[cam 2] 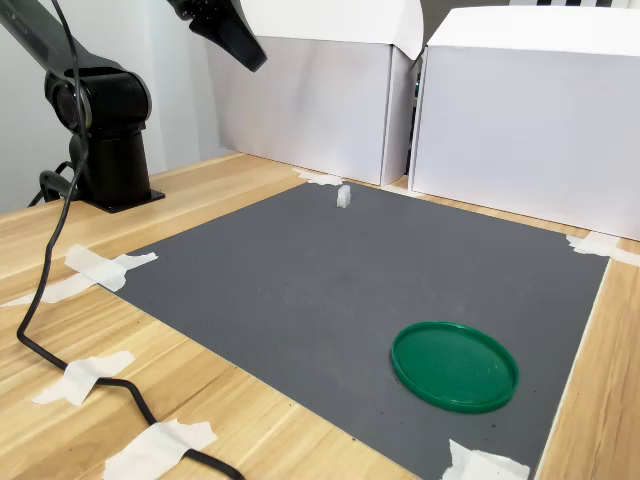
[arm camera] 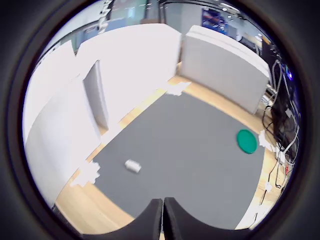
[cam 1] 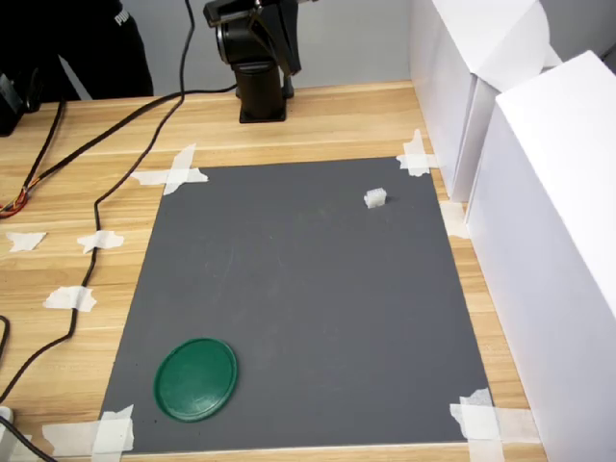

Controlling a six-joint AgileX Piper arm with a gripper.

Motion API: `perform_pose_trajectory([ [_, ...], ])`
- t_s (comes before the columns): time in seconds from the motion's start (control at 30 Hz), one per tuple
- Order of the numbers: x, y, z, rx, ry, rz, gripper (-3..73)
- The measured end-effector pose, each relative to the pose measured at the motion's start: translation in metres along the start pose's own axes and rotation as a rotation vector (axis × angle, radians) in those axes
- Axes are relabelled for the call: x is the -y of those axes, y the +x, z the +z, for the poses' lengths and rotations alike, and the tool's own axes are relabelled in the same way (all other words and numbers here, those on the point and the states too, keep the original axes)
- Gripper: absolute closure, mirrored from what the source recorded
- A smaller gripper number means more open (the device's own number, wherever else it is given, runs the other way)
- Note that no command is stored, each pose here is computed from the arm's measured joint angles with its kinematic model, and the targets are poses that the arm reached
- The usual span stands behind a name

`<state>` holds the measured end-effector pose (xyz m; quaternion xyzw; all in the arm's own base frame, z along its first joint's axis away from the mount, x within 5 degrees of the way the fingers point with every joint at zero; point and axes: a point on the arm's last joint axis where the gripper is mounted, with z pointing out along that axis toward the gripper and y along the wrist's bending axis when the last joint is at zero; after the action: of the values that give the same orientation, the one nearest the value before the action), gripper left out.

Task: Grasp a white terminal and put it on the green lid.

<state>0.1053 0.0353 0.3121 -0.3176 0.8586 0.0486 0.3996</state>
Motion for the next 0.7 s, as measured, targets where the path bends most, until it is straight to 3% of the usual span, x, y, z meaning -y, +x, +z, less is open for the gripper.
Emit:
perform_pose_trajectory([
  [0.23, -0.001, -0.029, 0.003, -0.147, -0.186, -0.129, 71.1],
  [0.37, -0.006, -0.043, 0.011, -0.204, -0.252, -0.245, 66.4],
  [0.47, -0.005, -0.049, 0.019, -0.243, -0.268, -0.292, 56.6],
  [0.7, -0.001, -0.052, 0.040, -0.304, -0.304, -0.385, 17.5],
])
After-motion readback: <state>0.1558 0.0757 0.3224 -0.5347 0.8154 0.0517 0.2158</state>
